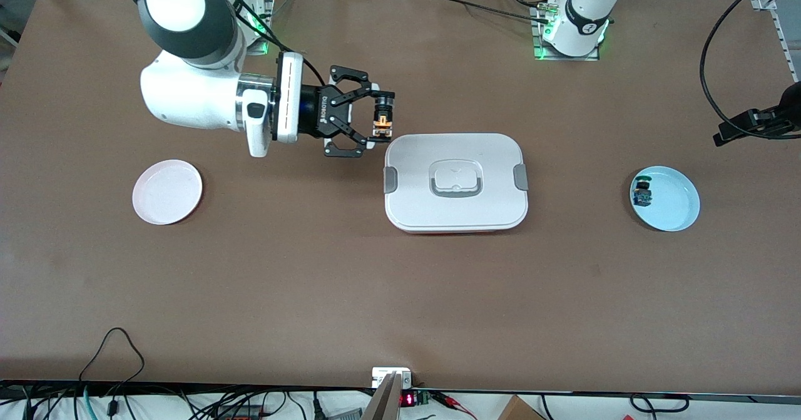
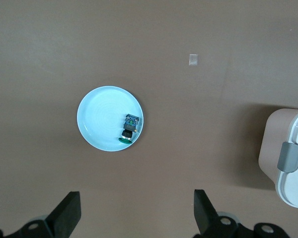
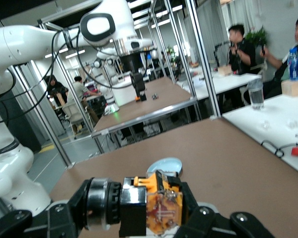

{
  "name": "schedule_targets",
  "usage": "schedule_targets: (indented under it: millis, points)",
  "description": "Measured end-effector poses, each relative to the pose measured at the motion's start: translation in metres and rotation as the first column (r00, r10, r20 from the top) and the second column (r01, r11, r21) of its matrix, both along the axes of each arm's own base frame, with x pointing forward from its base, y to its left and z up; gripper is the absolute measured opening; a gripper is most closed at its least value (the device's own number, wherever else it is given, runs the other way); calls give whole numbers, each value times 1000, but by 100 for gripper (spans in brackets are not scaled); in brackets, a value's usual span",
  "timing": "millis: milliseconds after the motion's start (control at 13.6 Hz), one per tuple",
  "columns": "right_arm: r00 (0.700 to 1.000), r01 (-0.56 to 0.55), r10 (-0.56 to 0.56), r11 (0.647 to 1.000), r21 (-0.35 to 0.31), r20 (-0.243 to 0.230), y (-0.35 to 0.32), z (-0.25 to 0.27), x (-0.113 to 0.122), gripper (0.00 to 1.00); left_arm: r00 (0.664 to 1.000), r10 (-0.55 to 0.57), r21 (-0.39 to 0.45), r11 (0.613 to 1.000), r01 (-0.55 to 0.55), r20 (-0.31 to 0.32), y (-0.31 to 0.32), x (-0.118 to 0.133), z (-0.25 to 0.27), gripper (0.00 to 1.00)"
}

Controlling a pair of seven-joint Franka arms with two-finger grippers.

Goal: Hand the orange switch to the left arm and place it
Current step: 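Lift the orange switch with the right gripper and carry it over the box, then hold the switch with the right gripper while the left gripper reaches it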

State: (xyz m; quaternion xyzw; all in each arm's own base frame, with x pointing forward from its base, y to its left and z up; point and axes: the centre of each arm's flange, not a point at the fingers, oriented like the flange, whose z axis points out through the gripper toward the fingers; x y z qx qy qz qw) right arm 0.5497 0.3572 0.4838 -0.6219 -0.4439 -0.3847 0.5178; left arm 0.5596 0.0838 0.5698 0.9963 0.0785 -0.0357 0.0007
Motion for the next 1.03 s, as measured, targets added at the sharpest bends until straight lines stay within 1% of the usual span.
schedule_targets:
  millis: [74,147,295,368,516,663,811,958,1032]
  points:
    - [1000,7,-8,1000,30,10,3,-7,1,73,1000,0,-1,1000,0,-2,2,0,-1,100]
    - [1000,20,-20,998,66,7,7,-15,2,73,1000,-4,-2,1000,4,-4,3,1,-3,100]
    - [999,49,-46,989,141,-23,18,-29,0,73,1000,-8,-5,1000,8,-16,7,4,-10,100]
    - [998,58,-51,984,171,-46,27,-32,-4,73,1000,-2,-7,1000,2,-21,11,5,-13,100]
    - [996,60,-44,976,209,-80,45,-32,-15,73,1000,8,-9,1000,-8,-25,20,7,-17,100]
    - [996,43,-24,975,219,-88,61,-32,-25,73,1000,11,-8,1000,-11,-20,24,7,-14,100]
    - [996,38,-18,976,213,-92,72,-34,-29,73,1000,18,-9,1000,-18,-21,28,7,-15,100]
    - [996,48,-30,979,201,-88,85,-33,-31,73,999,31,-13,999,-32,-44,36,7,-23,100]
    - [996,55,-40,980,191,-84,94,-32,-33,73,997,36,-19,999,-37,-71,39,6,-30,100]
